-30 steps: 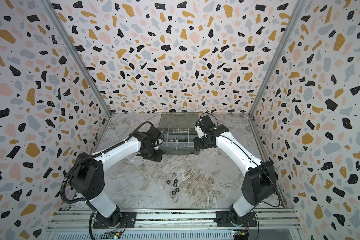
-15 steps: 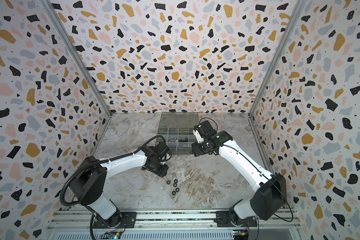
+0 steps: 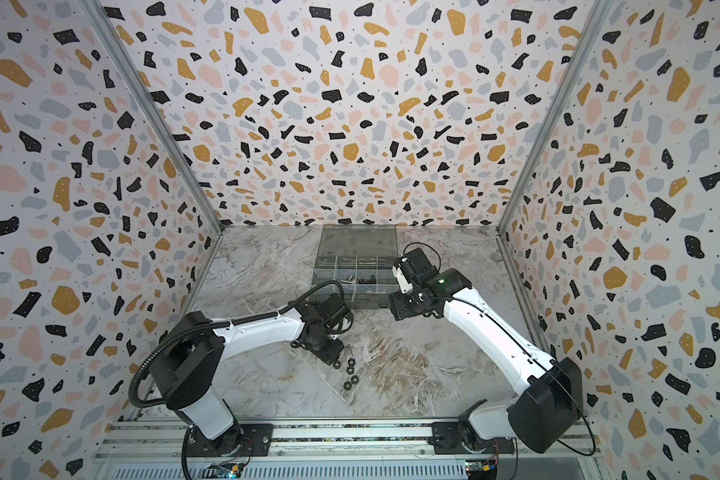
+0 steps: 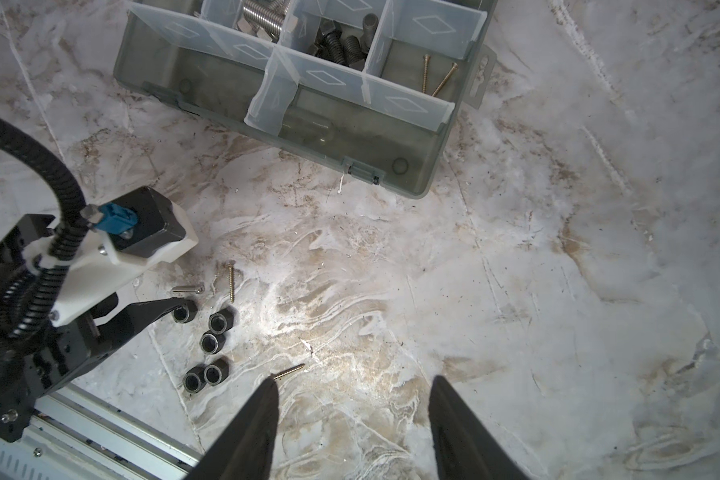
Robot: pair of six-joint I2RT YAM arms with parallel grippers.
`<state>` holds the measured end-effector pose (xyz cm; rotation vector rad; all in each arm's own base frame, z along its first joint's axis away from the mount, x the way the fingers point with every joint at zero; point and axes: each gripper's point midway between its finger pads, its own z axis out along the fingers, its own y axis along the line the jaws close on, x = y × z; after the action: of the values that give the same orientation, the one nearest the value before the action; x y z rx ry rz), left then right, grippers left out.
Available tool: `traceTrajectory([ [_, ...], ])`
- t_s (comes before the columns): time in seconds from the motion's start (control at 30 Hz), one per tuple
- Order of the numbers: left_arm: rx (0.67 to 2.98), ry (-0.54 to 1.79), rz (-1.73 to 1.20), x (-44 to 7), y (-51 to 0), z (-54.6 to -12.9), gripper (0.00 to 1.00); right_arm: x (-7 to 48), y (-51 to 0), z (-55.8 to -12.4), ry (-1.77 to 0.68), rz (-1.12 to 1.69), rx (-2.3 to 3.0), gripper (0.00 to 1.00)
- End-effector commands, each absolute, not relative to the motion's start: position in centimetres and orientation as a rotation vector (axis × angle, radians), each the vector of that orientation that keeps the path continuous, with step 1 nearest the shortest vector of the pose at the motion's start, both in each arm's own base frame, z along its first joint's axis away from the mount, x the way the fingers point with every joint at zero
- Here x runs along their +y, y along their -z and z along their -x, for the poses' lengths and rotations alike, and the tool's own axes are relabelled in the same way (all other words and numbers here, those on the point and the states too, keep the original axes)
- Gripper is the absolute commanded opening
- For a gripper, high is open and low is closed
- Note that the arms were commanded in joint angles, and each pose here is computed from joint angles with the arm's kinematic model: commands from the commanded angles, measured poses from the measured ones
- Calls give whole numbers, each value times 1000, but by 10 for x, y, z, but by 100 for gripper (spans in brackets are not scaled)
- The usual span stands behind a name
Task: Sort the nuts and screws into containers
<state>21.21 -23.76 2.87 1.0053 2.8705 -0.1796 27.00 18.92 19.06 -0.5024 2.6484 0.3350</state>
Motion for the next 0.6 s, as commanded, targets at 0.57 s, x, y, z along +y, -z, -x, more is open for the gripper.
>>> traceTrajectory([
  [0.57, 2910, 160, -1069, -240, -10, -207, 51, 181, -193, -264, -306, 491, 2652, 60],
])
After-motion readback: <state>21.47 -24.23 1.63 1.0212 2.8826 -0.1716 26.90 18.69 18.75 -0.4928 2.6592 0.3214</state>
